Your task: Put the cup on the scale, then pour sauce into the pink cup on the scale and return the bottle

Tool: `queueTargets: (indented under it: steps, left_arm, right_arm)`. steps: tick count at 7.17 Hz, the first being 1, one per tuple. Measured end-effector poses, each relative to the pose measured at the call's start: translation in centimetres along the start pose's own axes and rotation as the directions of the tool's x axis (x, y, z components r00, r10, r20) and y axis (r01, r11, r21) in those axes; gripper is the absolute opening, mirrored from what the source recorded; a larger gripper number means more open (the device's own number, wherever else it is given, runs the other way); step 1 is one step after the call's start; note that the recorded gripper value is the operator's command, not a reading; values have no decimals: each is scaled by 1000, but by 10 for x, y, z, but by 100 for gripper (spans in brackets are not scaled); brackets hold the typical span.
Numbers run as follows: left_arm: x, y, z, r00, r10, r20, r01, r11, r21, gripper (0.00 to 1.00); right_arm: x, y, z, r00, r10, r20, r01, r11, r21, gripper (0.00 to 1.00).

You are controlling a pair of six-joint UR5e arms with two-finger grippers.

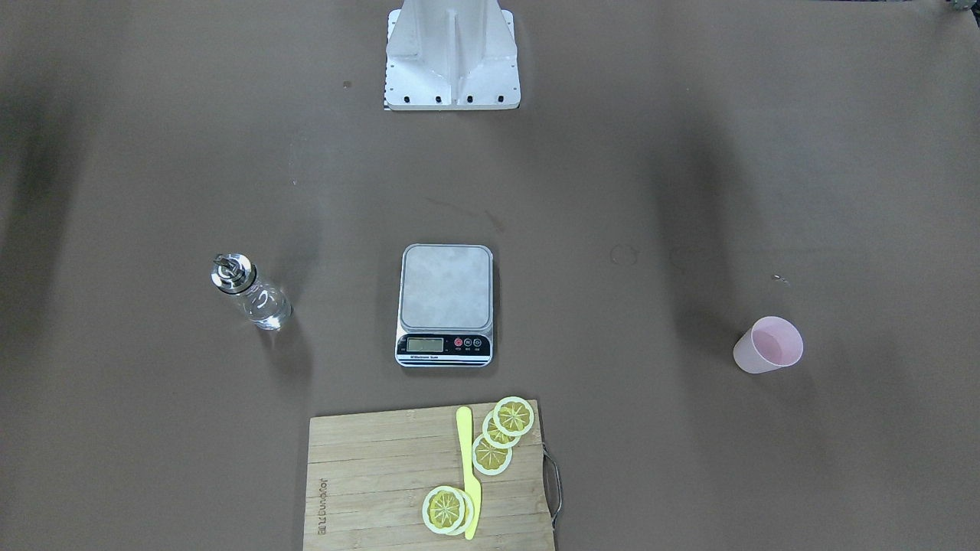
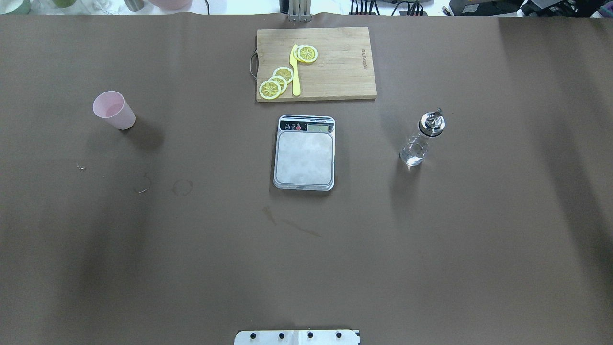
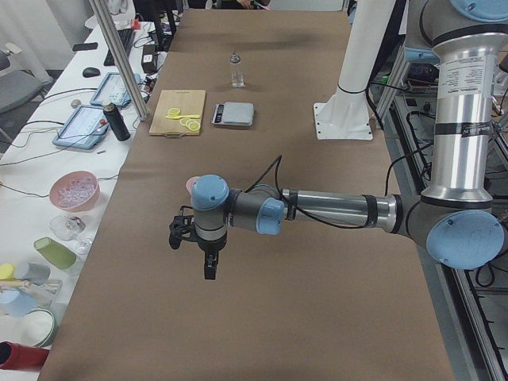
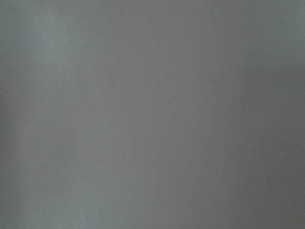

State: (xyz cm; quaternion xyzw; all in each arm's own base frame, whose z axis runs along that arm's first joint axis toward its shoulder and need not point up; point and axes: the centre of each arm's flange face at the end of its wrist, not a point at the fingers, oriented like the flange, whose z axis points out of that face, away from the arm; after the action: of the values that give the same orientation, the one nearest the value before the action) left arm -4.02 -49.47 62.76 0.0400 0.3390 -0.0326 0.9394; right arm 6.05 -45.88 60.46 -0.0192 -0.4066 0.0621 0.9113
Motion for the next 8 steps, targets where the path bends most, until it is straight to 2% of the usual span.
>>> queueTargets:
  steps: [8]
  left_arm:
    - [-6,11,8,1000,5,-1,-5,1000,-1,99]
  right_arm:
    - [-9,0,-8,1000,-15,3,15,1000,15,100]
